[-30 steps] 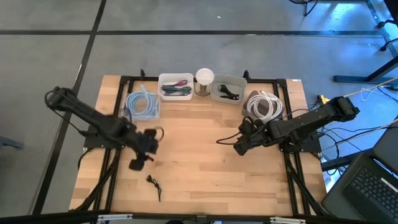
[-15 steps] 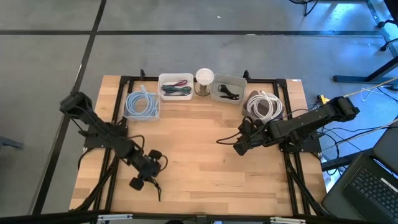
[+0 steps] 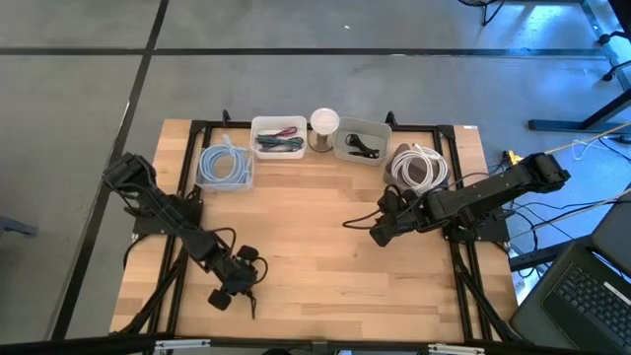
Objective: Pick & Place USB Port
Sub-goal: Put the black USB cable into the gray bin
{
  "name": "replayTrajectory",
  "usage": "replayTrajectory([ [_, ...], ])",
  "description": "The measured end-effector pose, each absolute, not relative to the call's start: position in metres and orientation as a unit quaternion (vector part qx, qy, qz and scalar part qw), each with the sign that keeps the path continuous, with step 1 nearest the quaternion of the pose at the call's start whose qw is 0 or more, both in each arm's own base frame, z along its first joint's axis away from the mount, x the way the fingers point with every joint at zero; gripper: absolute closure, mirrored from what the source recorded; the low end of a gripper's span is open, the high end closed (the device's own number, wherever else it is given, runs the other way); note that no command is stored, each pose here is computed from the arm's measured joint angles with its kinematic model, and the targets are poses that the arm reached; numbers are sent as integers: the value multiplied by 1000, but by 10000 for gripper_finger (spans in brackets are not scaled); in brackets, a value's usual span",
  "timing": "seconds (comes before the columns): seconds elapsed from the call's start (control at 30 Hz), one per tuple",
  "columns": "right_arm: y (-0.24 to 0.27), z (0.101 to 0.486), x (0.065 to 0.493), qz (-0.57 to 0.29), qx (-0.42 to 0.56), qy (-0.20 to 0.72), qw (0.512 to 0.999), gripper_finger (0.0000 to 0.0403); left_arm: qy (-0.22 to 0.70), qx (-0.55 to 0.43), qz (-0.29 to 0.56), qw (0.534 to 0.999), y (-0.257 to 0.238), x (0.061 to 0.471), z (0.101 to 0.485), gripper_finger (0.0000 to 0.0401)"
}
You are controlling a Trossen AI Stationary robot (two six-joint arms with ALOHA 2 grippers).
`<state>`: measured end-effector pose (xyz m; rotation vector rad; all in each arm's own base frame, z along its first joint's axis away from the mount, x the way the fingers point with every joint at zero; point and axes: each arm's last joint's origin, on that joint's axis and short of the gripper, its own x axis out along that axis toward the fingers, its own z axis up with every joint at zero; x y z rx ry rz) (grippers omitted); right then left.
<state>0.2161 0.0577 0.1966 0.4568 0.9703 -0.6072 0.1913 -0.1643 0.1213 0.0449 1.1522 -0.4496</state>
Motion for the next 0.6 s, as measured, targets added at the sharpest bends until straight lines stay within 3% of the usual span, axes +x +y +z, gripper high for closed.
replayTrajectory([
  [0.1,58,197,216,-284,215,454,817,240,535,36,-211,817,-164,192,121,302],
  [0.27,58,197,217,-283,218,450,818,240,530,43,-193,825,-163,195,122,382],
  [0.4,58,197,217,-283,218,450,819,240,506,67,-165,844,-159,200,127,384],
  [0.6,59,200,223,-275,226,426,832,240,402,179,-32,898,-131,212,156,384],
])
